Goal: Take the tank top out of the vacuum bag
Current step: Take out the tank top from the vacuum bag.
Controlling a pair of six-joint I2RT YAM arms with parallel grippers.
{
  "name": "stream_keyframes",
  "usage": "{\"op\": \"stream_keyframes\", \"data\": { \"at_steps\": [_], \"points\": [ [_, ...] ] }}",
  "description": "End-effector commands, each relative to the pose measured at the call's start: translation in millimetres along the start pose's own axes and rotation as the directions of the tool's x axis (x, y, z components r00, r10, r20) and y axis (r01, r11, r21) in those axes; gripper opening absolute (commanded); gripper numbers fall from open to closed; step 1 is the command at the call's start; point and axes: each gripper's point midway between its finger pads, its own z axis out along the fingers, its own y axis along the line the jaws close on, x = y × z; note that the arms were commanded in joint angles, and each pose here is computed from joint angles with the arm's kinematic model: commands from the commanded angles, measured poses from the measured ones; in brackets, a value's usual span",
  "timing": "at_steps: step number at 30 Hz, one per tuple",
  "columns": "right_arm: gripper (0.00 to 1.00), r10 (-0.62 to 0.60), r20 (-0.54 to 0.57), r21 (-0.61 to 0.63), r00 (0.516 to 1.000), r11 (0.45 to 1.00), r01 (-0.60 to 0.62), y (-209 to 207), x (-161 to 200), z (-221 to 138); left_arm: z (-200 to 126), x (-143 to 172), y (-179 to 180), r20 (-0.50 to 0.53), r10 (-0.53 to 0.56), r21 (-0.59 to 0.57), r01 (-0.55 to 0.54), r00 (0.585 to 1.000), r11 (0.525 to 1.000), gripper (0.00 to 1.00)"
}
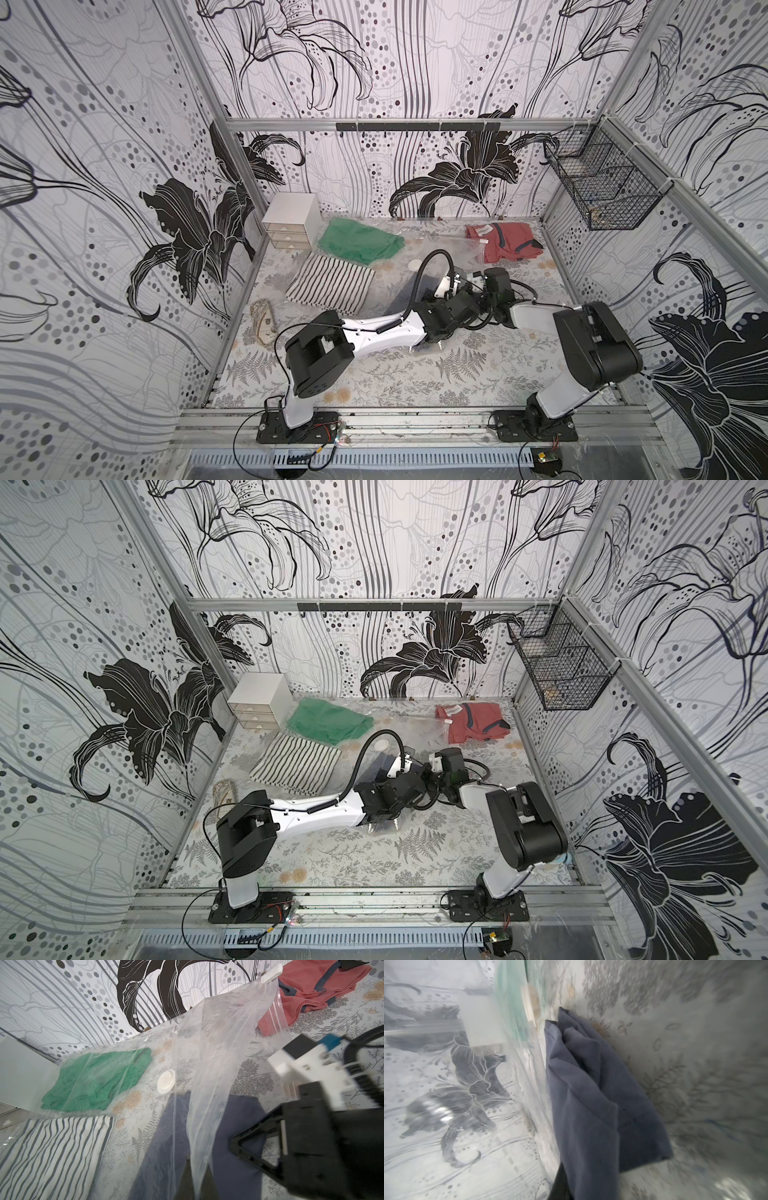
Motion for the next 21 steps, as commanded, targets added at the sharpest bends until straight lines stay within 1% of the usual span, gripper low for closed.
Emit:
{"op": "stream_keyframes", "data": {
  "at_steps": [1, 4, 6, 10, 13, 17, 21],
  "points": [
    [0.0, -0.033, 0.041, 0.063, 0.999, 0.998, 0.03, -6.7, -6.2, -28.5, 0.0, -9.3, 4.2, 0.011, -0.041, -0.005, 0.041, 0.999, 0.999, 0.0],
    [0.0, -0.03, 0.065, 0.097, 0.997, 0.995, 0.023, -15.9, -9.6, -46.5, 0.4, -9.6, 4.8, 0.012, -0.043, -0.006, 0.044, 0.999, 0.999, 0.0],
    [0.0, -0.006, 0.085, 0.111, 0.996, 0.994, -0.003, -26.4, -11.6, -54.5, 0.3, -9.5, 4.8, 0.013, -0.045, -0.004, 0.045, 0.999, 0.999, 0.0],
    [0.0, 0.033, 0.103, 0.148, 0.994, 0.988, -0.048, -50.9, -10.3, -60.2, 1.0, -8.5, 3.6, 0.011, -0.046, -0.001, 0.046, 0.999, 0.999, 0.0],
    [0.0, 0.062, 0.116, 0.146, 0.991, 0.986, -0.079, -61.0, -10.5, -62.3, 1.5, -8.1, 2.3, 0.005, -0.037, 0.002, 0.037, 0.999, 0.999, 0.0],
    [0.0, 0.052, 0.151, 0.154, 0.987, 0.985, -0.075, -60.3, -16.5, -74.4, 3.4, -4.9, 5.0, -0.009, -0.033, -0.009, 0.033, 0.999, 0.999, 0.0],
    [0.0, 0.011, 0.187, 0.179, 0.982, 0.983, -0.045, -51.8, -24.5, -95.6, 5.4, -3.5, 8.8, -0.018, -0.042, -0.014, 0.042, 0.999, 0.999, 0.0]
  ]
}}
